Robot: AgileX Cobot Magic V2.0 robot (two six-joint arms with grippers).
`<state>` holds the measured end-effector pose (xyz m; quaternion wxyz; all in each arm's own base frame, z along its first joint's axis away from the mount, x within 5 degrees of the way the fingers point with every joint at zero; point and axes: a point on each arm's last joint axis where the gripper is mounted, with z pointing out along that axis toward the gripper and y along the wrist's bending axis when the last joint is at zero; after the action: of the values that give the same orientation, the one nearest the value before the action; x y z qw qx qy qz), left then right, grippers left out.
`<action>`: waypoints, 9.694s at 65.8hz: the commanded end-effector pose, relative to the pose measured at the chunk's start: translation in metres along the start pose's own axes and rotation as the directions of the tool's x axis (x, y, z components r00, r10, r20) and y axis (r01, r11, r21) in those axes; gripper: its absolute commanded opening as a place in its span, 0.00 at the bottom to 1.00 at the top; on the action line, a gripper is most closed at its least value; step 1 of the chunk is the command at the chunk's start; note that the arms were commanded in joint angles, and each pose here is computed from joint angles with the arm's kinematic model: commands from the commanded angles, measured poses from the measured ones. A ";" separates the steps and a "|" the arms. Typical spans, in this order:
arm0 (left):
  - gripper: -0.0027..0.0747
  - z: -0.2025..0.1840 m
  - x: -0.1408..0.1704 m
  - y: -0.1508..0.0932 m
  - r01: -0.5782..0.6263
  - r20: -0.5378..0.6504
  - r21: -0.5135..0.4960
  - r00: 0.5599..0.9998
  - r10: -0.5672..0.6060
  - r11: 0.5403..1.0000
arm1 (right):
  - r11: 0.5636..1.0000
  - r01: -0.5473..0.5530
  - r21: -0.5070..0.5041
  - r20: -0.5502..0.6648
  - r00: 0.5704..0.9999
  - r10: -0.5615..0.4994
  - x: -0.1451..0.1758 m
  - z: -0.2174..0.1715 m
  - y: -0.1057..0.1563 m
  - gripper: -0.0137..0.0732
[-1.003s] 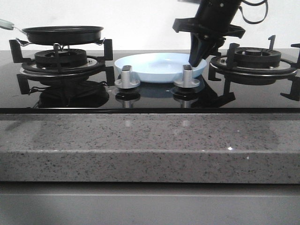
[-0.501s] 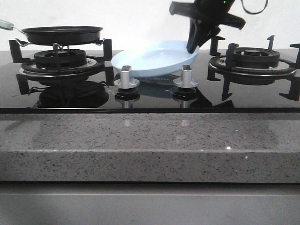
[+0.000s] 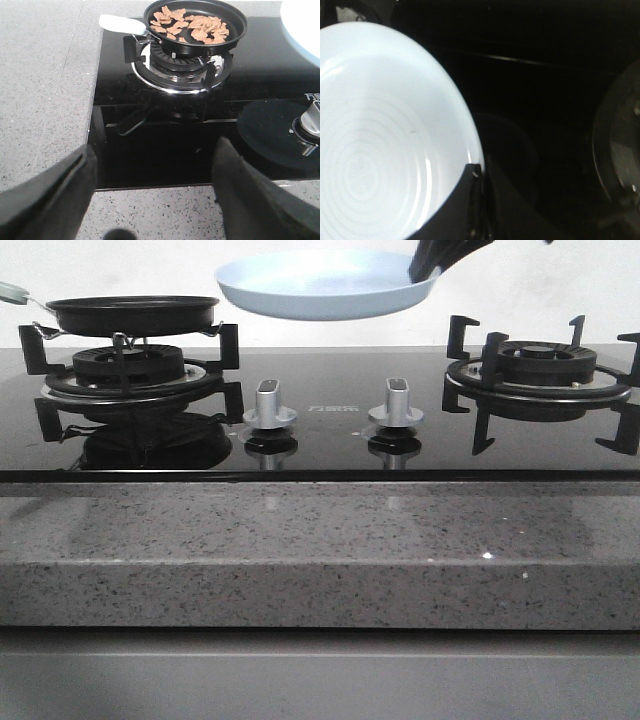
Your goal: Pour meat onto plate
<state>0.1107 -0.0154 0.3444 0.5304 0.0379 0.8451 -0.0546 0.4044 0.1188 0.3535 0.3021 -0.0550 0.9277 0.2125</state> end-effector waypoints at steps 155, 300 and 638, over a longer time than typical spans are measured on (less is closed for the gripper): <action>0.78 0.098 -0.074 0.032 0.289 -0.033 -0.021 0.957 -0.290 0.957 | 0.999 -0.035 0.021 0.008 0.999 0.035 0.094 -0.041 -0.009 0.08; 0.01 0.247 -0.092 0.083 0.783 -0.210 0.431 0.571 -0.794 0.449 | 0.999 -0.036 0.020 0.009 0.999 0.036 0.094 -0.041 -0.009 0.08; 0.01 0.224 -0.126 0.073 0.647 -0.043 0.548 0.655 -0.755 0.530 | 0.999 -0.036 0.020 0.009 0.999 0.036 0.094 -0.041 -0.009 0.08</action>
<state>0.3776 0.0261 0.3326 0.5016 -0.1696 0.7278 -0.4358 0.3118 0.0960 0.3015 0.2561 -0.0340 0.9457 0.1972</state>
